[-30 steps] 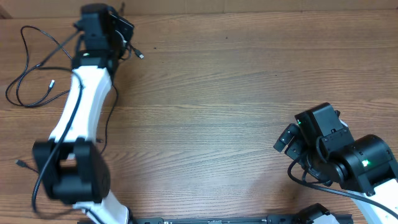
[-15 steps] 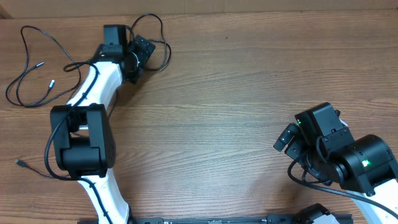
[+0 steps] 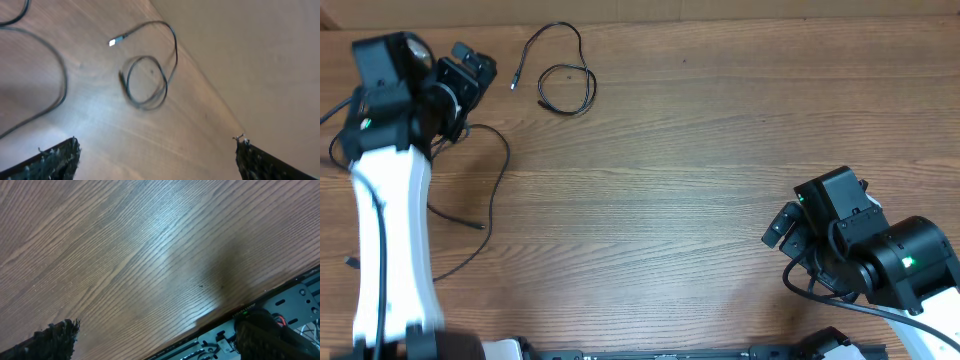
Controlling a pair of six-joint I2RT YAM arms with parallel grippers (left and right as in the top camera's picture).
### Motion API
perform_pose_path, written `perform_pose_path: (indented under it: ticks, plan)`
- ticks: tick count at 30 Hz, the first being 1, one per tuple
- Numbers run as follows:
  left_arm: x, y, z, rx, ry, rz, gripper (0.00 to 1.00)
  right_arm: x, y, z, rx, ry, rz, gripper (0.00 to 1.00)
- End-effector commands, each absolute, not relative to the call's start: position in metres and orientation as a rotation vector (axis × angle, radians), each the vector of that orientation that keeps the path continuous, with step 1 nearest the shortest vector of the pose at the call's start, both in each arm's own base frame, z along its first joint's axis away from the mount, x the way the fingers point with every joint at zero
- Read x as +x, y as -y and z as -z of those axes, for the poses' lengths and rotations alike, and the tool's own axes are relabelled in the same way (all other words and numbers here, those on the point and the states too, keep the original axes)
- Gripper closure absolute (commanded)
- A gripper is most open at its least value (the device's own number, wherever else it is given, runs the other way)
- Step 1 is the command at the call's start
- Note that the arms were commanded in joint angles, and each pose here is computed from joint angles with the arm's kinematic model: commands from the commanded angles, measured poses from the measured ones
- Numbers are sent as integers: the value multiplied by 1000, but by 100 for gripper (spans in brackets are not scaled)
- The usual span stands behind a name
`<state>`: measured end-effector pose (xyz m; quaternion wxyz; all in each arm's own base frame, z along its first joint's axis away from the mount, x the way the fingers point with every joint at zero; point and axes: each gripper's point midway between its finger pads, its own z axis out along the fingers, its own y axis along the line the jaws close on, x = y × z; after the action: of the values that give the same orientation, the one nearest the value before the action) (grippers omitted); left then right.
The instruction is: Untangle cables
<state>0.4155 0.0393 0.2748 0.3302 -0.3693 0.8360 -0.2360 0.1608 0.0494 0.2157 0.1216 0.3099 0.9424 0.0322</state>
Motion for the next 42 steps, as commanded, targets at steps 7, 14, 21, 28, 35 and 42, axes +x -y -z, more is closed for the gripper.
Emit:
perform_pose_path:
  ticks: [7,14,21,28,35,42]
  plan:
    - [308,-55,-287,-1041,-2293,283,0,157,-49,-216,888,-2756,-94,0]
    - [253,-49,-290,-958,-2326,199,1,151,-46,-219,886,-2747,-105,0]
    - [207,-39,-276,-938,-2276,208,1,141,-42,-225,891,-2721,-135,0]
    - [166,-30,-251,-1013,-2326,213,0,128,-34,-241,868,-2607,-253,0]
    - [158,-28,-245,-1030,-2364,204,1,109,-23,-257,841,-2466,-371,0]
    - [158,-28,-245,-1030,-2364,204,0,94,-17,-259,833,-2431,-406,0]
